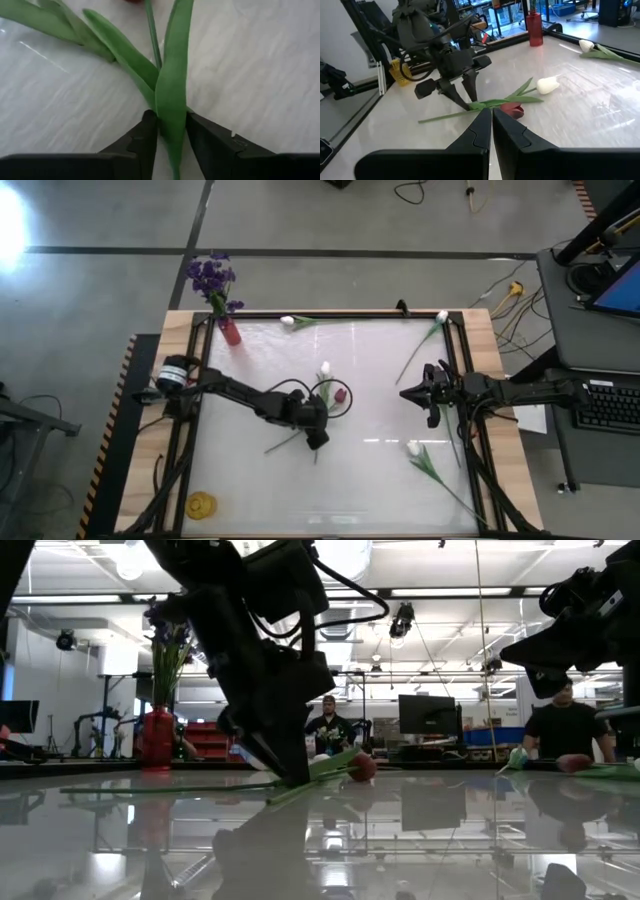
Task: Sort flowers into vase by color
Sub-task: Put the bottom red flower into the red vase
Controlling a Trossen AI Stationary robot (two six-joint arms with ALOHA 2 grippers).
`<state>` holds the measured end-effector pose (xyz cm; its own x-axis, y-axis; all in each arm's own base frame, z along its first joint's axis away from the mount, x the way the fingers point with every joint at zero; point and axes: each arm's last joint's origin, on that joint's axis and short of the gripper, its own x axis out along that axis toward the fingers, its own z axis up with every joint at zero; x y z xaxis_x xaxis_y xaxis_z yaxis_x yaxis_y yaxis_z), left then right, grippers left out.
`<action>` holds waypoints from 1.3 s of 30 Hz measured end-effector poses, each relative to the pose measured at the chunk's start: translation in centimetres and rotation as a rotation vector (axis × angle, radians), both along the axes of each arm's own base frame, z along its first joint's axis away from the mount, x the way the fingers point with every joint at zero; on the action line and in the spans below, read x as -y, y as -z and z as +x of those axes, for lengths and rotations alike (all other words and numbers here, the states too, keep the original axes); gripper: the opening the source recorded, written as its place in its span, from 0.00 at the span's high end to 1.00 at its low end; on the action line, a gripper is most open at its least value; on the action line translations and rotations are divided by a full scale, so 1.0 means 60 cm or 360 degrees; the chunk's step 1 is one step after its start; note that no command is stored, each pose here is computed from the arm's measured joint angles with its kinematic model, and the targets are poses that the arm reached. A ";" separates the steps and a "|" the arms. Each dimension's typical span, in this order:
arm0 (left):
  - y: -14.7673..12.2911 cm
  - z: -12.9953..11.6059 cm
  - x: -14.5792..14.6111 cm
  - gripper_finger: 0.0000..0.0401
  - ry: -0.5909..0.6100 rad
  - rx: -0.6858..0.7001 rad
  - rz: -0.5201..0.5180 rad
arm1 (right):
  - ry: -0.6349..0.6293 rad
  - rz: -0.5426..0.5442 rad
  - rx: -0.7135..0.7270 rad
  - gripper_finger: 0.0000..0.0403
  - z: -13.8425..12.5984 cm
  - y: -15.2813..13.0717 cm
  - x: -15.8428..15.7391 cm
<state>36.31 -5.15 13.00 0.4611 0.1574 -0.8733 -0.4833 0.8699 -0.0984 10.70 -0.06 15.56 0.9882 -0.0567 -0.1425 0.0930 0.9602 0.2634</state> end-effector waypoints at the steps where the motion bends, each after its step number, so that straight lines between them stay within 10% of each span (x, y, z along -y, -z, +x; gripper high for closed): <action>1: 0.001 0.000 -0.003 0.75 -0.0005 -0.0004 -0.0022 | 0.0000 0.0000 -0.0001 0.98 0.000 0.000 0.000; 8: 0.018 -0.009 -0.022 0.98 -0.0133 -0.0036 -0.0083 | 0.0000 0.0000 -0.0001 0.98 0.000 0.000 0.000; 16: -0.005 -0.017 -0.022 1.00 -0.0116 -0.0007 0.0000 | 0.0000 0.0000 -0.0001 0.98 0.000 0.000 0.000; 29: -0.179 -0.091 -0.016 1.00 -0.0438 0.0646 0.0625 | 0.0001 -0.0003 0.0000 0.98 0.000 0.000 0.000; 39: -0.205 -0.187 -0.037 1.00 -0.0748 0.1215 0.1030 | 0.0002 -0.0003 0.0001 0.98 0.000 0.000 0.000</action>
<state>25.12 -2.96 25.29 0.6181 0.7826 -0.0739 -0.7852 0.6103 -0.1046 10.70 -0.07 15.55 0.9882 -0.0582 -0.1419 0.0942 0.9605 0.2618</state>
